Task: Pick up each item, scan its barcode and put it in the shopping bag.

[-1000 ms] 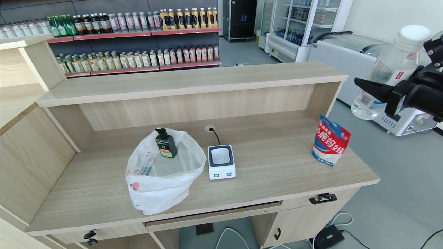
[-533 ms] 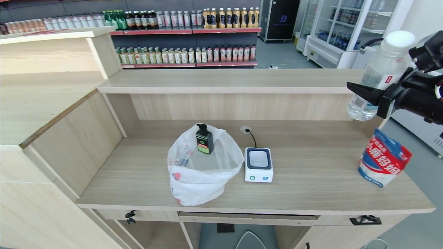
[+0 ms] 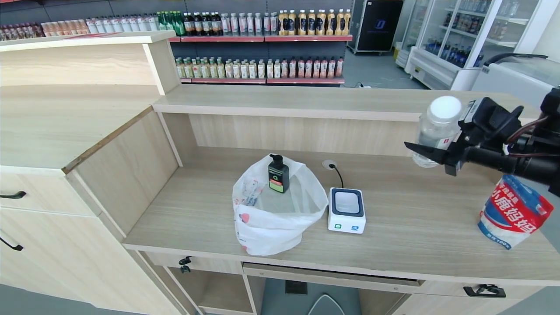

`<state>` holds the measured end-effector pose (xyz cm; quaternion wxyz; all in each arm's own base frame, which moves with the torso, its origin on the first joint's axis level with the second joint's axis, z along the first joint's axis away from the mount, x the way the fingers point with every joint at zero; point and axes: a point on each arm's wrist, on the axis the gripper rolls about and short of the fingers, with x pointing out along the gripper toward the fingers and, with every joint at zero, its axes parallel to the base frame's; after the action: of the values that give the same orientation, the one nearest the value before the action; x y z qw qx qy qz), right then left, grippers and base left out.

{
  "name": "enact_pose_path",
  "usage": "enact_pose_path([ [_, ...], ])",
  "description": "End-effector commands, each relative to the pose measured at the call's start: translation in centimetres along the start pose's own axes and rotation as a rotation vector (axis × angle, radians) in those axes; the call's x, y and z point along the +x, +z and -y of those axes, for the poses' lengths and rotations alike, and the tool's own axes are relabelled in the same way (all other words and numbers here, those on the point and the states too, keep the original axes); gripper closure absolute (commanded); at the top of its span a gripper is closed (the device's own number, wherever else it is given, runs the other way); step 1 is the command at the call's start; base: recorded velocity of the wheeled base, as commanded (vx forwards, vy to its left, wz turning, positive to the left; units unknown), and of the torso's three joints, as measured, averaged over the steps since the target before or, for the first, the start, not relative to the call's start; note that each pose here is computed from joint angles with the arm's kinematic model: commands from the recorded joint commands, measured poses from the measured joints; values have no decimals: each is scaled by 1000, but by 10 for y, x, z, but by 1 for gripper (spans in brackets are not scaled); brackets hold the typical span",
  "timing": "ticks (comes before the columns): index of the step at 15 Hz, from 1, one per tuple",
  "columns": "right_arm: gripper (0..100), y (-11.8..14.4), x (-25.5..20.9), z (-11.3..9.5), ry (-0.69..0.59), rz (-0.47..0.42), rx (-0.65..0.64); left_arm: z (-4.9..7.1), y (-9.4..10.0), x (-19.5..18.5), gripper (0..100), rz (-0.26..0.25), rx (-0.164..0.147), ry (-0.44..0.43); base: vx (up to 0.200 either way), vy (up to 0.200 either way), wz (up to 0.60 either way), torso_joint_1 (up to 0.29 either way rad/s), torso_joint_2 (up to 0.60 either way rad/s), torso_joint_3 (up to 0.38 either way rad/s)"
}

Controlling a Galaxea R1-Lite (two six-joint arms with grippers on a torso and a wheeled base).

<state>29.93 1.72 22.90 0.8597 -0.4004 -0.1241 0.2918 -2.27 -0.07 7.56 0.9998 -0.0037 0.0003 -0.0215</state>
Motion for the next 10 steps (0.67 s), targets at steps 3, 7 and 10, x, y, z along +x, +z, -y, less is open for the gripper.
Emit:
enact_pose_path([
  [3, 100, -32, 29, -9, 94, 41, 14, 0, 0, 0, 0, -1, 0, 0, 0, 0, 0, 0, 0, 0],
  [7, 100, -43, 43, -13, 209, 171, -15, 0, 0, 0, 0, 0, 0, 0, 0, 0, 0, 0, 0, 0],
  [10, 100, -47, 44, -18, 267, 232, -18, 0, 0, 0, 0, -1, 0, 0, 0, 0, 0, 0, 0, 0],
])
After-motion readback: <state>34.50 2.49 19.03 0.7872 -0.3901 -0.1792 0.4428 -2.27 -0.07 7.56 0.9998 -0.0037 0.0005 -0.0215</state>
